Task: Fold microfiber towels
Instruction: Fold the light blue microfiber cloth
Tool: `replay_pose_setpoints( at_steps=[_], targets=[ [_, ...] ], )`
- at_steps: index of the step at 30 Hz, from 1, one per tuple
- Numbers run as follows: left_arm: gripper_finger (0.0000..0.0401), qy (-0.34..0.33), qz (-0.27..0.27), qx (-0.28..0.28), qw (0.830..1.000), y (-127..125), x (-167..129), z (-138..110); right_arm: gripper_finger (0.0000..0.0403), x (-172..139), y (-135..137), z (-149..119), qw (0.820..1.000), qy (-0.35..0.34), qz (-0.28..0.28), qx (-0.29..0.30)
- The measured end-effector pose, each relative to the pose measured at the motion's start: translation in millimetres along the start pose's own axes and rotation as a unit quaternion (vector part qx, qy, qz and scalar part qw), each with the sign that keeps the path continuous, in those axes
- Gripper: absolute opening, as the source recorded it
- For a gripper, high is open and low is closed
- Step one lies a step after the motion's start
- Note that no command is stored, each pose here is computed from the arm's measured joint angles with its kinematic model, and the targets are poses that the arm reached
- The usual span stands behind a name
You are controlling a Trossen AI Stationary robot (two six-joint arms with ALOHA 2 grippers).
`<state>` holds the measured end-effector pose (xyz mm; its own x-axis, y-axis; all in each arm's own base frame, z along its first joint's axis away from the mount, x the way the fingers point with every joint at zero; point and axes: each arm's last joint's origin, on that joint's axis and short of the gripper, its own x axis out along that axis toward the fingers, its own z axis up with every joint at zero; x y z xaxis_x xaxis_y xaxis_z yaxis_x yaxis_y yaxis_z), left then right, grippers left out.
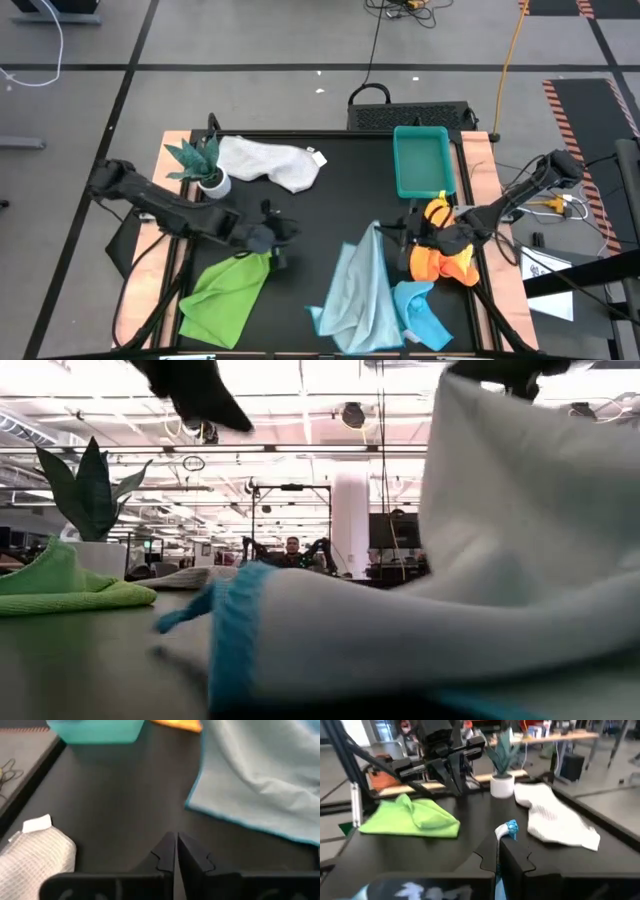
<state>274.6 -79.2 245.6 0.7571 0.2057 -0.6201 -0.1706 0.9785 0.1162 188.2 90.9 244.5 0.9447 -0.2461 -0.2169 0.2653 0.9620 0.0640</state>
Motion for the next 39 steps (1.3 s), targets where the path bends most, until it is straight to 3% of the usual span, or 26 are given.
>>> replay_pose_setpoints(
  at_steps=[5, 9, 15, 21, 27, 33, 35, 39],
  targets=[
    [0.0043, 0.051, -0.023, -0.02, 0.998, 7, 60, -22, 0.0, 2, -1, -18, 0.995, 0.05, 0.086, 0.005],
    [0.0065, 0.016, -0.053, -0.039, 0.998, 9, 106, -29, 0.0, -1, 1, -34, 0.981, 0.099, 0.169, 0.018],
    [0.012, -0.084, -0.118, -0.067, 0.987, 5, 163, -36, 0.0, -6, 3, -46, 0.975, 0.119, 0.188, 0.025],
    [0.0153, -0.061, -0.098, -0.072, 0.991, -6, 203, -41, 0.0, -6, 3, -48, 0.975, 0.101, 0.198, 0.022],
    [0.0132, -0.012, -0.084, -0.084, 0.993, -11, 216, -32, 0.0, -6, 2, -51, 0.975, 0.097, 0.2, 0.022],
    [0.0043, 0.021, -0.091, -0.051, 0.994, -13, 213, -31, 0.0001, -6, 2, -51, 0.975, 0.1, 0.199, 0.02],
    [0.0013, 0.029, -0.095, -0.038, 0.994, -14, 207, -28, 0.0001, -7, 2, -51, 0.975, 0.1, 0.2, 0.02],
    [0.0009, 0.069, -0.086, 0.01, 0.994, -16, 182, -21, 0.0002, -7, 3, -52, 0.974, 0.1, 0.202, 0.018]
  ],
)
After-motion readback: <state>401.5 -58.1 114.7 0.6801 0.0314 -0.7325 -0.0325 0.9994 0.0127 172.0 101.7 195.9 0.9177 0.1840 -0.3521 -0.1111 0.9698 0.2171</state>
